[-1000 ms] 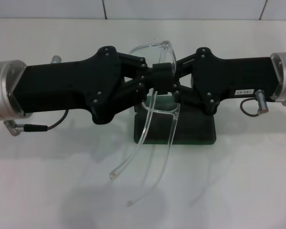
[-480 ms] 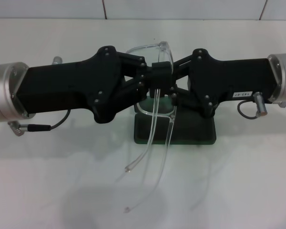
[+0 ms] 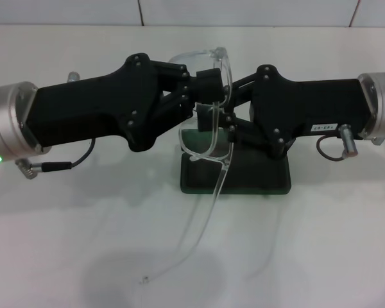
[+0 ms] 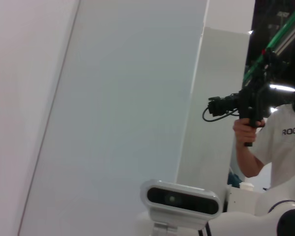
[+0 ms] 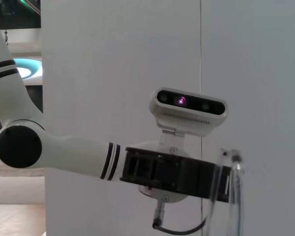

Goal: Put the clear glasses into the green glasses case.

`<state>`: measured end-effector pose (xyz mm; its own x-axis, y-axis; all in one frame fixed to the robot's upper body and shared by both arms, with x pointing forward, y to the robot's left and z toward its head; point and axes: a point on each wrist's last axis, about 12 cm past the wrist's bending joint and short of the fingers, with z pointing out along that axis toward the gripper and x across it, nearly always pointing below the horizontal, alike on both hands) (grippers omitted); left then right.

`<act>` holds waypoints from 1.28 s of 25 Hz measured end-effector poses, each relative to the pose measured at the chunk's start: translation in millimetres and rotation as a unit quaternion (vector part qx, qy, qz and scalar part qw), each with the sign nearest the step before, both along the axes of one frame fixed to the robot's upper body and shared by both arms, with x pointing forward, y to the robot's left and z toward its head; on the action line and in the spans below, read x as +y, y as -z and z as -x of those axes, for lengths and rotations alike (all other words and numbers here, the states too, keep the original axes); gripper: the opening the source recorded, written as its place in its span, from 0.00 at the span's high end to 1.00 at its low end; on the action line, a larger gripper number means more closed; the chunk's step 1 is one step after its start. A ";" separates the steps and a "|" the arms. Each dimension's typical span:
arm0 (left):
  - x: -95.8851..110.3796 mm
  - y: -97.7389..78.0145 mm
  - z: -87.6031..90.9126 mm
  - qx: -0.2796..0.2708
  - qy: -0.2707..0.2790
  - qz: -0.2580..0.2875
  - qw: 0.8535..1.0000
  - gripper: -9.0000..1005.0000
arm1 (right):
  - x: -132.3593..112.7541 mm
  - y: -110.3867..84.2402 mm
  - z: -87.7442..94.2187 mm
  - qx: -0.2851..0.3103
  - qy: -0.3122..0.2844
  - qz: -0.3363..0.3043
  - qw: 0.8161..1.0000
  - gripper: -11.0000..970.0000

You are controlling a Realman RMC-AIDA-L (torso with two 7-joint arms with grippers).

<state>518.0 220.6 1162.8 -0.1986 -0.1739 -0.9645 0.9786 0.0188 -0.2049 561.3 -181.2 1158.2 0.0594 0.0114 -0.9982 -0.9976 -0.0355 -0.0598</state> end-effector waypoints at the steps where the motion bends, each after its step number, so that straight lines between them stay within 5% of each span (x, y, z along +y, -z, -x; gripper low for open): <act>1: 0.0 0.3 -0.2 0.000 -0.001 0.000 1.000 0.95 | 0.0 -0.1 0.0 -0.001 0.000 0.000 1.000 0.88; 19: 4.9 -1.2 3.6 -0.005 0.005 0.010 1.000 0.95 | -9.6 1.6 -0.9 -0.014 0.031 -0.022 0.999 0.88; 27: 44.4 -10.9 13.8 0.001 -0.019 0.029 0.999 0.95 | -39.1 0.4 3.1 -0.023 0.081 -0.058 0.995 0.88; 32: 65.7 -17.6 17.7 -0.006 -0.043 0.021 0.999 0.95 | -77.7 -8.4 10.2 -0.039 0.120 -0.101 0.987 0.88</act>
